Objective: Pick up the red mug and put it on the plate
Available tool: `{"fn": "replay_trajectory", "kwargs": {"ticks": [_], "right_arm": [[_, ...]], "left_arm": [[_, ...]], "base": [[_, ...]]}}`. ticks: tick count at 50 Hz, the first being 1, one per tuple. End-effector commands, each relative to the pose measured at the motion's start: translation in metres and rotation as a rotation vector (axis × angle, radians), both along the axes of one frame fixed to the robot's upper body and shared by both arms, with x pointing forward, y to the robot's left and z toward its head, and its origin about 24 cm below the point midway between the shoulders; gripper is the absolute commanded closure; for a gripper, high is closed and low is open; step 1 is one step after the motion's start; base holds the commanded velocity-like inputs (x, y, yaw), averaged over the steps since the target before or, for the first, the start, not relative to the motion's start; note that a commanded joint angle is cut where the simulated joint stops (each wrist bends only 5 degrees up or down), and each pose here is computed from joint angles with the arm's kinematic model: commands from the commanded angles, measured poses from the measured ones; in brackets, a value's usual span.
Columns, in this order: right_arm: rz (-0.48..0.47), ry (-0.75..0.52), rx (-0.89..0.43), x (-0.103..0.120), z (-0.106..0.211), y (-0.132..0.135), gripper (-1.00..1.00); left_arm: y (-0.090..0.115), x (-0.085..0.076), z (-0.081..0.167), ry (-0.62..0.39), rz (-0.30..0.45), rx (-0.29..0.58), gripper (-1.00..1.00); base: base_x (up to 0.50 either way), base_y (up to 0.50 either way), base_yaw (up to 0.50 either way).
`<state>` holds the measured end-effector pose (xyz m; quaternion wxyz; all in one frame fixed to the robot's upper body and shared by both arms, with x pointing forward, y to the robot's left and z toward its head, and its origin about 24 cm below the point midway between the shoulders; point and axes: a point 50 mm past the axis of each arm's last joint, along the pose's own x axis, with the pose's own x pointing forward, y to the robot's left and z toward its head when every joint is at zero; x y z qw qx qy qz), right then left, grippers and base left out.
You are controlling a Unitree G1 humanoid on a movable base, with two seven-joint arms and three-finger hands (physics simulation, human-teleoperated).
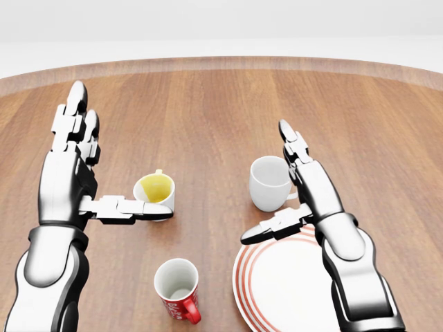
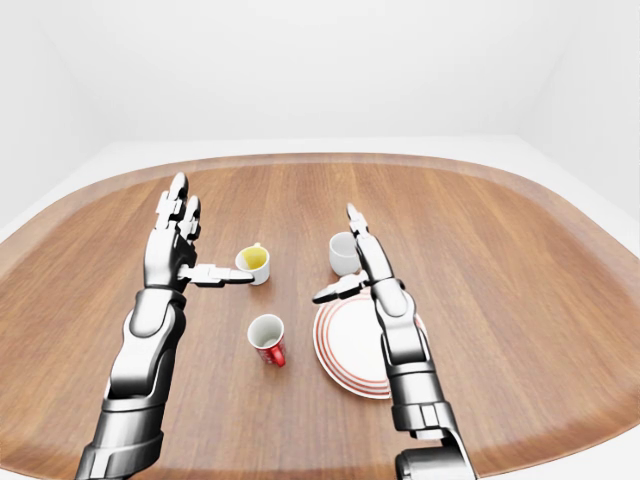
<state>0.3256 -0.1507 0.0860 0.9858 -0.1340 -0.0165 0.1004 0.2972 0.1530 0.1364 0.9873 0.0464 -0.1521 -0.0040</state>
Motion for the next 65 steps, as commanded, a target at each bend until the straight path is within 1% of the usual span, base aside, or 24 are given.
{"fn": "replay_trajectory", "kwargs": {"ticks": [1,6,17,29,58,65], "right_arm": [[0.065,0.018,-0.080,0.011,0.003,0.010,-1.00],[0.095,0.006,-0.117,0.014,0.009,0.016,-1.00],[0.148,0.029,-0.173,0.024,0.010,0.031,-1.00],[0.183,0.113,-0.215,0.033,-0.004,0.047,-1.00],[0.232,0.248,-0.301,0.033,-0.034,0.069,-1.00],[0.246,0.255,-0.304,0.033,-0.035,0.076,-1.00]], "left_arm": [[-0.001,-0.001,0.003,-0.014,-0.001,0.003,-1.00],[-0.002,-0.001,0.004,-0.019,-0.004,0.003,-1.00],[-0.003,0.000,0.004,-0.018,-0.005,0.005,-1.00],[-0.002,0.000,0.002,-0.007,-0.003,0.005,-1.00],[-0.005,-0.003,0.004,-0.020,-0.013,0.009,-1.00],[-0.005,-0.004,0.002,-0.014,-0.012,0.009,-1.00]], "base": [[0.00,0.00,0.00],[0.00,0.00,0.00],[0.00,0.00,0.00],[0.00,0.00,0.00],[0.00,0.00,0.00],[0.00,0.00,0.00]]}}
